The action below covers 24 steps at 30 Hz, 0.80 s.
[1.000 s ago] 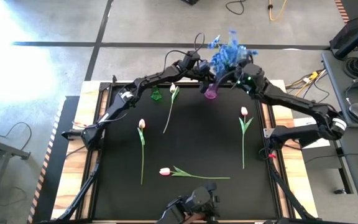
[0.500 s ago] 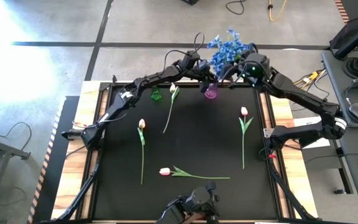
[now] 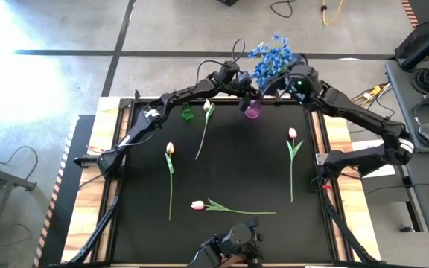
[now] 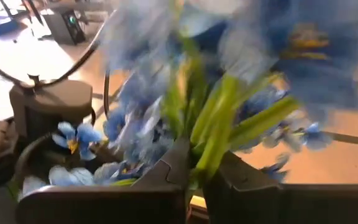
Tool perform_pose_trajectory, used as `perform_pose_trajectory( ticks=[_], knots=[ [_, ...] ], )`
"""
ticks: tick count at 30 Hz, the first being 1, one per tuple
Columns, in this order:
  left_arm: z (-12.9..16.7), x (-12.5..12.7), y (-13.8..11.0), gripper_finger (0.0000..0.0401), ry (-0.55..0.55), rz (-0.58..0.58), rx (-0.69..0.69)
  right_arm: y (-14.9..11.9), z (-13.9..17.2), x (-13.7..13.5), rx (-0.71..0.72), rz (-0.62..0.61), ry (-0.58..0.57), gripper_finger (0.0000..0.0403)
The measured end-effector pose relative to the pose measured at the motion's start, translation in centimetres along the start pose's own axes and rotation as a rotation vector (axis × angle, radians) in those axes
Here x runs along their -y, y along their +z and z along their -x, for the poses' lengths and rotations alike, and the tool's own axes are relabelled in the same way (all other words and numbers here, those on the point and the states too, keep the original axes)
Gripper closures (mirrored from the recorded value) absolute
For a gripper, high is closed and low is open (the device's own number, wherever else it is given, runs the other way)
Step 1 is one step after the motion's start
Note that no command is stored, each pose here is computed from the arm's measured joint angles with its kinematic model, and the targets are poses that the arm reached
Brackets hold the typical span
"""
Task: Sort flowers into vase by color
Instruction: Put the blue flowers into the violet vase
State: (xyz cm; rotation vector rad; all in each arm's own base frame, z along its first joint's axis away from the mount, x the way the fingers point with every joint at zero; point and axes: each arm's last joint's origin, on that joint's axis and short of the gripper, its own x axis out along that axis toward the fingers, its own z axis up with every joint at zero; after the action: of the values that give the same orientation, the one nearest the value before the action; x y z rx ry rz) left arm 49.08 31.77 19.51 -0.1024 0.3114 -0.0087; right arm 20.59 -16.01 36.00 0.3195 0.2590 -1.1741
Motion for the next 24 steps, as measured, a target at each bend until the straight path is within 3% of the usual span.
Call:
perform_pose_trajectory(
  ticks=[17, 24],
  knots=[
    [0.1, -0.1, 0.1, 0.0325, 0.005, -0.005, 0.011, -3.9, -2.9, -0.5, -0.127, 0.02, -0.015, 0.0394],
    [0.1, -0.1, 0.1, 0.0325, 0.001, -0.008, 0.012, -1.9, -2.0, -0.8, -0.062, -0.005, 0.018, 0.037]
  ],
)
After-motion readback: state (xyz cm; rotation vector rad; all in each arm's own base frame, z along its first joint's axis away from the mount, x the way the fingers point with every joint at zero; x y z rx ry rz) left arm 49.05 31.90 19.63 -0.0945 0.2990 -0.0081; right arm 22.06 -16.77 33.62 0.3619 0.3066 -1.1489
